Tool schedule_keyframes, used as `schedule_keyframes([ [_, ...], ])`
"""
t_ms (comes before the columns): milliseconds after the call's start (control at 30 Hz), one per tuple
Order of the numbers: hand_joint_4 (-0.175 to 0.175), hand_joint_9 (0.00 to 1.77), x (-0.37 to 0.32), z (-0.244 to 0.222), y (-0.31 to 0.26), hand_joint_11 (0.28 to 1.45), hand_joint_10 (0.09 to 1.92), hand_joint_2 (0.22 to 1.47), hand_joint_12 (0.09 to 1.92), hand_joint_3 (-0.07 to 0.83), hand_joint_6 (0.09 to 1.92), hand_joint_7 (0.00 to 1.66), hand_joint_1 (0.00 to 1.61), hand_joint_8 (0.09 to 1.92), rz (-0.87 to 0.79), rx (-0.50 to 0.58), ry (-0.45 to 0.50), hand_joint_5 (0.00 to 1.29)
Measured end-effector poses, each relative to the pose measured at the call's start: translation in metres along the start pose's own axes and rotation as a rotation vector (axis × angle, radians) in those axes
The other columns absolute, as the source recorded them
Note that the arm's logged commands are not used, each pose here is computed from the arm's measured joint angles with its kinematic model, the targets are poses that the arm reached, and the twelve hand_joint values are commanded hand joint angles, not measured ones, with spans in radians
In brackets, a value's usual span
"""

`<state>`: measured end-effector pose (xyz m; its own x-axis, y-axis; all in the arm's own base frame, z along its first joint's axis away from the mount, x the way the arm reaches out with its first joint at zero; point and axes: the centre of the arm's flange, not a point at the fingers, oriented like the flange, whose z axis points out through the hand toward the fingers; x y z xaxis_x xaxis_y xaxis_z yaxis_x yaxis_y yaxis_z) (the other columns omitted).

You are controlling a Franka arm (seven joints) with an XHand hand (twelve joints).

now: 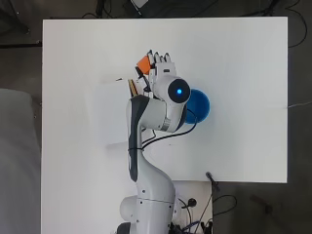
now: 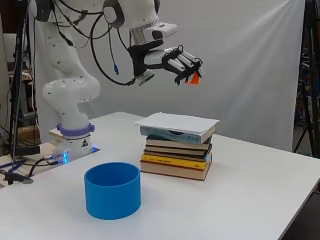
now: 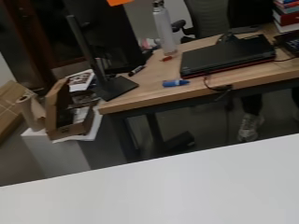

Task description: Teleoperate dual arm-hand system to pick and place objects

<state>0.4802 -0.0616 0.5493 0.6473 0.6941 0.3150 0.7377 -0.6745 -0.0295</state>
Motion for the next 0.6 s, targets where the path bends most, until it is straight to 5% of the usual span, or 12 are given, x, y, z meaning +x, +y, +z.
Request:
schedule_keyframes([
  [133,0.103,0.91,-0.036,-0.004,0.029,0.59,1.66,1.13,1.45,-0.001,0.10,0.74,0.67,1.43,0.131,-0.032,-0.047,0.78],
  [233,0.109,0.91,-0.073,-0.008,0.049,0.58,1.68,1.11,1.45,-0.002,0.09,0.75,0.69,1.45,0.194,-0.050,-0.048,0.82],
  [400,0.144,0.81,-0.124,0.004,0.063,0.56,1.53,1.08,1.16,-0.002,0.09,0.70,0.71,1.32,0.244,-0.077,-0.060,0.89],
  [467,0.166,0.85,-0.145,0.011,0.073,0.57,1.53,1.18,1.18,-0.005,0.88,0.71,0.83,1.36,0.269,-0.083,-0.073,0.79],
  [500,0.171,0.85,-0.155,0.017,0.077,0.56,1.55,1.21,1.19,-0.002,1.13,0.71,0.85,1.39,0.274,-0.078,-0.082,0.75],
  [600,0.175,0.85,-0.174,0.038,0.089,0.56,1.55,1.22,1.15,-0.002,1.32,0.72,0.89,1.43,0.285,-0.053,-0.089,0.75],
])
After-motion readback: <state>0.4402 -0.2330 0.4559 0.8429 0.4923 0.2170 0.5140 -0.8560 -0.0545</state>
